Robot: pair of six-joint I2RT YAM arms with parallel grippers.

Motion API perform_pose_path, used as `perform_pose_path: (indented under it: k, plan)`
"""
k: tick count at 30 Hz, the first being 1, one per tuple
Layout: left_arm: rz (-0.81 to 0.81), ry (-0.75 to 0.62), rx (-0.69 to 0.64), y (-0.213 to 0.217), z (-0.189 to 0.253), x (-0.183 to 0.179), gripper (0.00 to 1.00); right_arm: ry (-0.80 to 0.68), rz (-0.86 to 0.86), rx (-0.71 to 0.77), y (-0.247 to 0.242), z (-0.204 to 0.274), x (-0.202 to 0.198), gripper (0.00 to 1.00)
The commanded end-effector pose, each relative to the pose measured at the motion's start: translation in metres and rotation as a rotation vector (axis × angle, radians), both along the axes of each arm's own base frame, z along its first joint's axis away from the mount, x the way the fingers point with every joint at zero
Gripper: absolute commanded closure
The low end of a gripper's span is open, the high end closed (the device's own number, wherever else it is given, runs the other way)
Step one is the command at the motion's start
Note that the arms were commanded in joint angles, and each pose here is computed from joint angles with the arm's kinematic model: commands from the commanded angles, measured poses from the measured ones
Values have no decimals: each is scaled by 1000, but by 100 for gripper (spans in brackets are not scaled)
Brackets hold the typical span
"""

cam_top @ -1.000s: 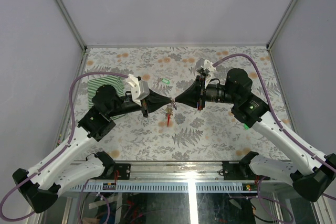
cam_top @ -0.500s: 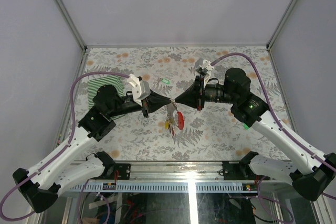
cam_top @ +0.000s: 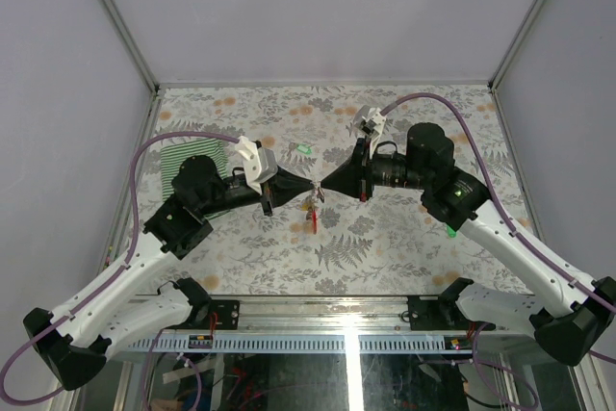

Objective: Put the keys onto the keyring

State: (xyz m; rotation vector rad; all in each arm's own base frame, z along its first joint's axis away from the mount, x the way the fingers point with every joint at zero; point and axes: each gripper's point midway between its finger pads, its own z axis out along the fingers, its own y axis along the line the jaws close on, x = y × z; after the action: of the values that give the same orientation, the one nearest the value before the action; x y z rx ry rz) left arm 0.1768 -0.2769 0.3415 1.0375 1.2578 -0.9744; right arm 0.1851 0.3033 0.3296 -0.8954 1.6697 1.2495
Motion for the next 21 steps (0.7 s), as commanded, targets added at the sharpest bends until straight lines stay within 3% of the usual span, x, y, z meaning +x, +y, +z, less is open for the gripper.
perform_pose_path:
  k: [1, 21]
  plan:
    - [12, -110, -74, 3, 38, -1, 100, 21, -61, -25, -2, 2, 8, 100]
    - [41, -97, -61, 4, 35, 3, 100, -51, -101, 25, -9, 25, 10, 100]
